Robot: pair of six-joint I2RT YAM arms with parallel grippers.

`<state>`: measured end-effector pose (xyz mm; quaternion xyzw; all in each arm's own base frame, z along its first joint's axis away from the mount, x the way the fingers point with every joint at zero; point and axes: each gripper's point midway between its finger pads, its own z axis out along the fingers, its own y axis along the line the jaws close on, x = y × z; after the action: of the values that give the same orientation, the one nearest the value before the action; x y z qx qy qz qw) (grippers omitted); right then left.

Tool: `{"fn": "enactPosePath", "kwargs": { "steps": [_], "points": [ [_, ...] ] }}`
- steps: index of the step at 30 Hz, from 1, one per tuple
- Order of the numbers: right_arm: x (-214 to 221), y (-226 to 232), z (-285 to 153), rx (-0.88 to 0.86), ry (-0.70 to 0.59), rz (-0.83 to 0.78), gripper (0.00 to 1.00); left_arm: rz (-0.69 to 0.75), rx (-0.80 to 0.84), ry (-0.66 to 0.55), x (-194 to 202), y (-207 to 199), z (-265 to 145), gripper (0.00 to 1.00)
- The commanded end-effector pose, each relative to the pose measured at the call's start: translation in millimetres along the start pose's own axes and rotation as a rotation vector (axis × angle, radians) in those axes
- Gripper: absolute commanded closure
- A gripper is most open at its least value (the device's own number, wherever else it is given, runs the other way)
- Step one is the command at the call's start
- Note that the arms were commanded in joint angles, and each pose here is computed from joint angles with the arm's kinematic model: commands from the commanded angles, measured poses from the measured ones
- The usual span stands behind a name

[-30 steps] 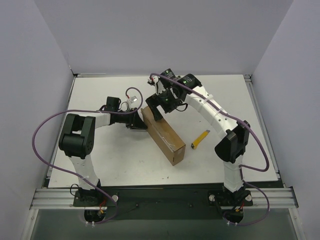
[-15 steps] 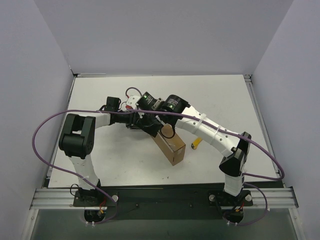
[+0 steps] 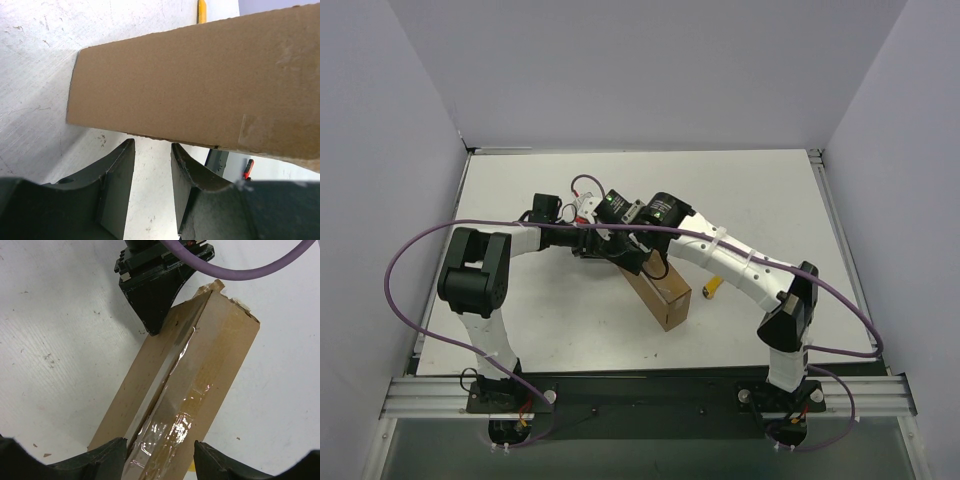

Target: Unpack the express box

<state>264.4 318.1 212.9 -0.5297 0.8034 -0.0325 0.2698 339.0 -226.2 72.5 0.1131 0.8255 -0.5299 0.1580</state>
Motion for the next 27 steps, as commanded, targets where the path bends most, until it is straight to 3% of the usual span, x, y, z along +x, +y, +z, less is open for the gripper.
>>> {"fn": "enactPosePath", "kwargs": {
  "steps": [1, 12, 18, 22, 27],
  "points": [
    [11, 0, 2, 0.007, 0.053, -0.018, 0.44, 0.057, 0.030, -0.022, -9, -9, 0, 0.55],
    [23, -7, 12, 0.035, 0.108, -0.041, 0.49, 0.046, 0.031, -0.023, -12, -5, 2, 0.55],
    [20, -24, 9, 0.105, 0.106, -0.046, 0.56, 0.036, 0.033, -0.018, -12, -2, 5, 0.55],
    [22, -38, 7, 0.156, 0.116, -0.060, 0.68, 0.031, 0.035, -0.018, -14, -1, 6, 0.55],
    [44, -68, 14, 0.171, 0.161, 0.016, 0.68, 0.030, 0.036, -0.019, -17, -1, 7, 0.55]
  ]
}}
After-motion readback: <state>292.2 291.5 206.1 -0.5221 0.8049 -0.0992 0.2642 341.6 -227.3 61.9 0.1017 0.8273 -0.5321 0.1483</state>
